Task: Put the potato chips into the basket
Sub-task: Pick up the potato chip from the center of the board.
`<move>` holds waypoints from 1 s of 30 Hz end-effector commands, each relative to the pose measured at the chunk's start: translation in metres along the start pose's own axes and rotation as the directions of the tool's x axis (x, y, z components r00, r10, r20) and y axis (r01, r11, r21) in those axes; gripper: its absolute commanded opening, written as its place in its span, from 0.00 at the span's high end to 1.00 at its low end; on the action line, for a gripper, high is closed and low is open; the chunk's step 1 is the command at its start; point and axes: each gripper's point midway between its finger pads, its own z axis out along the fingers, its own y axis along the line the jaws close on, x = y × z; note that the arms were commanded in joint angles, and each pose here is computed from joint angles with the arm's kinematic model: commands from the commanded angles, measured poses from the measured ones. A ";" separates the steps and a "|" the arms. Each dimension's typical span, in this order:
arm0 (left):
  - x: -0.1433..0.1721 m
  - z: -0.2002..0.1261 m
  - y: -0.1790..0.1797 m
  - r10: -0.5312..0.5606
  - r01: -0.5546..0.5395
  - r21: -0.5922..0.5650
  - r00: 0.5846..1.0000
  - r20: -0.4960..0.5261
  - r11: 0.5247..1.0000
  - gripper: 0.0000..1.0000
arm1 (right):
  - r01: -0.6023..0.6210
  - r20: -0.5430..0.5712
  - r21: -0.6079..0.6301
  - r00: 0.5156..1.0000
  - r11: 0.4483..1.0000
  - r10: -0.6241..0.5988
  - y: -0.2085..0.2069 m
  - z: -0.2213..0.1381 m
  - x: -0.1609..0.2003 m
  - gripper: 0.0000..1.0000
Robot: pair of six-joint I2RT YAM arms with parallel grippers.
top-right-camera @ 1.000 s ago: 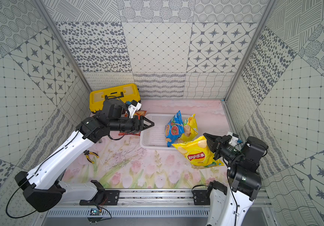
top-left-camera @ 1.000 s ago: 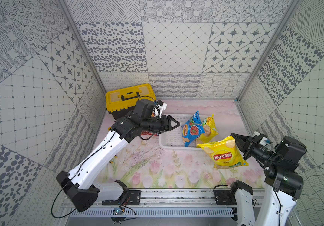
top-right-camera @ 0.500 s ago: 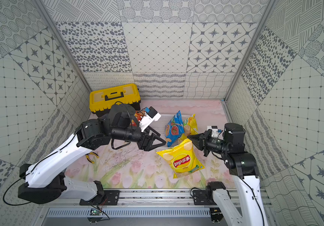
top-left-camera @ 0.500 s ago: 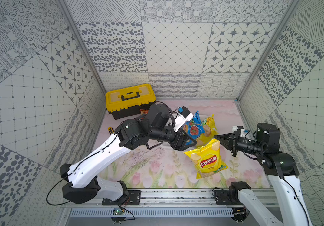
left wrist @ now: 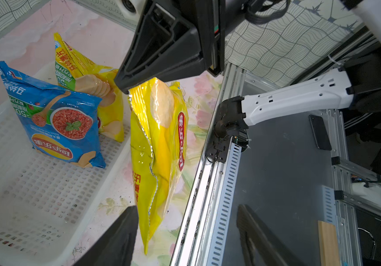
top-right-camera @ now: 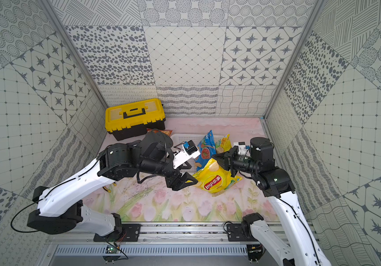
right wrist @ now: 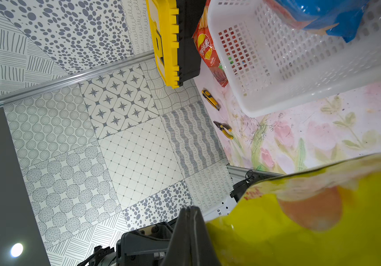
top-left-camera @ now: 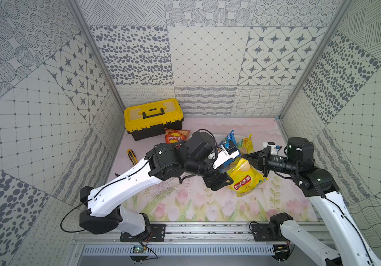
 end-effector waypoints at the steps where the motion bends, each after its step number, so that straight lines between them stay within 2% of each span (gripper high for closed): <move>1: 0.011 0.010 0.008 0.089 -0.093 -0.057 0.994 -0.067 0.994 0.27 | 0.045 0.024 -0.071 0.999 0.996 -0.044 0.024 -0.001 0.000 1.00; 14: 0.023 0.023 0.036 0.078 -0.098 -0.196 0.991 -0.107 0.976 0.27 | 0.064 -0.023 -0.102 0.998 0.993 -0.066 0.034 0.006 0.017 1.00; 18: 0.026 0.027 0.034 0.071 -0.090 -0.176 0.991 -0.113 0.980 0.37 | 0.070 -0.033 -0.108 0.997 0.992 -0.074 0.037 0.007 0.022 1.00; 30: 0.032 0.030 0.032 0.033 -0.055 -0.165 0.990 -0.135 0.985 0.81 | 0.075 -0.043 -0.116 0.996 0.990 -0.080 0.040 0.009 0.024 1.00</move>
